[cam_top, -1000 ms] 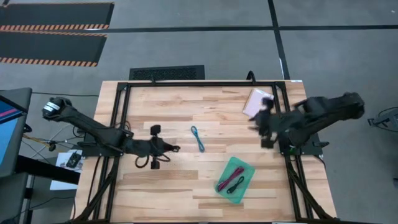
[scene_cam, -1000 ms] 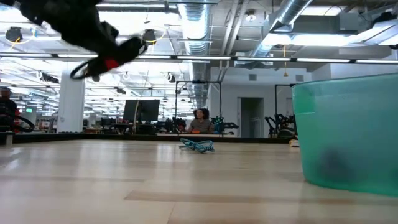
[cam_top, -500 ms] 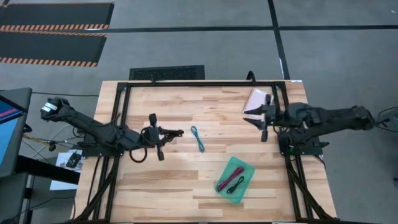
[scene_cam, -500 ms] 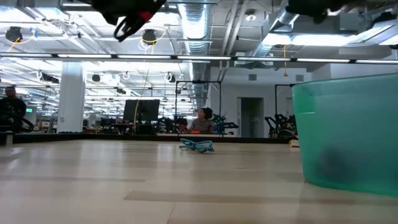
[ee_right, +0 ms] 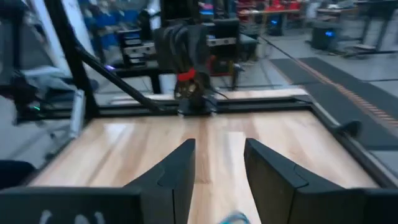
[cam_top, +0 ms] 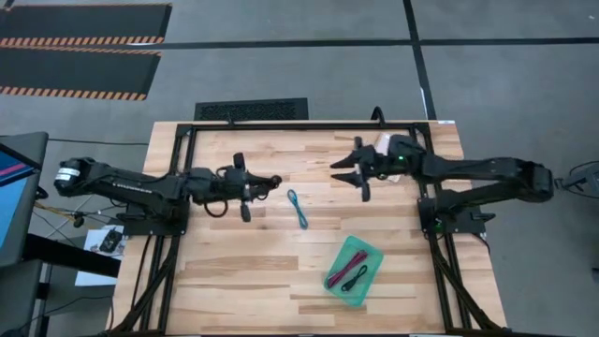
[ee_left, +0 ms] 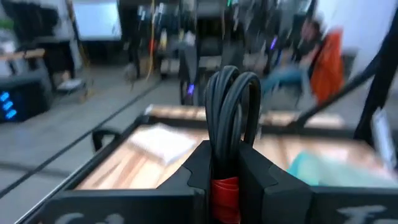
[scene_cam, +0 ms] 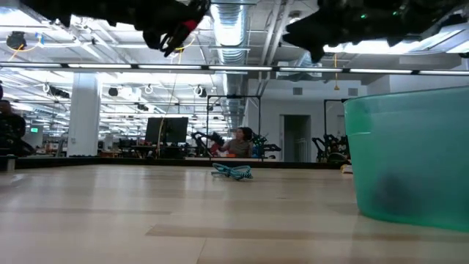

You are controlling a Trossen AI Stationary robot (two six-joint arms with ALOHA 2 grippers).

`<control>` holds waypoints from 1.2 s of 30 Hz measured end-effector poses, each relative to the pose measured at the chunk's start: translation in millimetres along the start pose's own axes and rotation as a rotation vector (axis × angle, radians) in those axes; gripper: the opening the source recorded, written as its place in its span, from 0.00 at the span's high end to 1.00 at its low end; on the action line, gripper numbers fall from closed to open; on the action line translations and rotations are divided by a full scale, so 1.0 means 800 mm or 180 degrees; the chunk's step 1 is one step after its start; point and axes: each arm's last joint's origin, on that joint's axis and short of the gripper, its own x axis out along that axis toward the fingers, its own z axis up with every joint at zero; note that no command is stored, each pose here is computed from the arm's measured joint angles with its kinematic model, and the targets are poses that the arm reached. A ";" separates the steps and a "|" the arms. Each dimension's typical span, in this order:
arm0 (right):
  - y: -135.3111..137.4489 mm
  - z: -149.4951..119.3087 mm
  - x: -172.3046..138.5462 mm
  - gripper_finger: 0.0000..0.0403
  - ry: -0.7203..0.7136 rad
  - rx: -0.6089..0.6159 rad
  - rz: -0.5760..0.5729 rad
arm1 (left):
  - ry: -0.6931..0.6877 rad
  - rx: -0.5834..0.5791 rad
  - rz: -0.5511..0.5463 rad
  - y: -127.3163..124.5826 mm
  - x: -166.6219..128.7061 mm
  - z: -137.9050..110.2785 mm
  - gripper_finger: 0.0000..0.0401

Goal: Pick and place USB-C Cables
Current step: Put the black usb cable into the bin

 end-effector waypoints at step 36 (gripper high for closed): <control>0.019 0.004 0.231 0.37 0.0403 0.0180 -0.0126 | -0.1099 -0.0889 -0.0256 0.039 -0.038 -0.052 0.94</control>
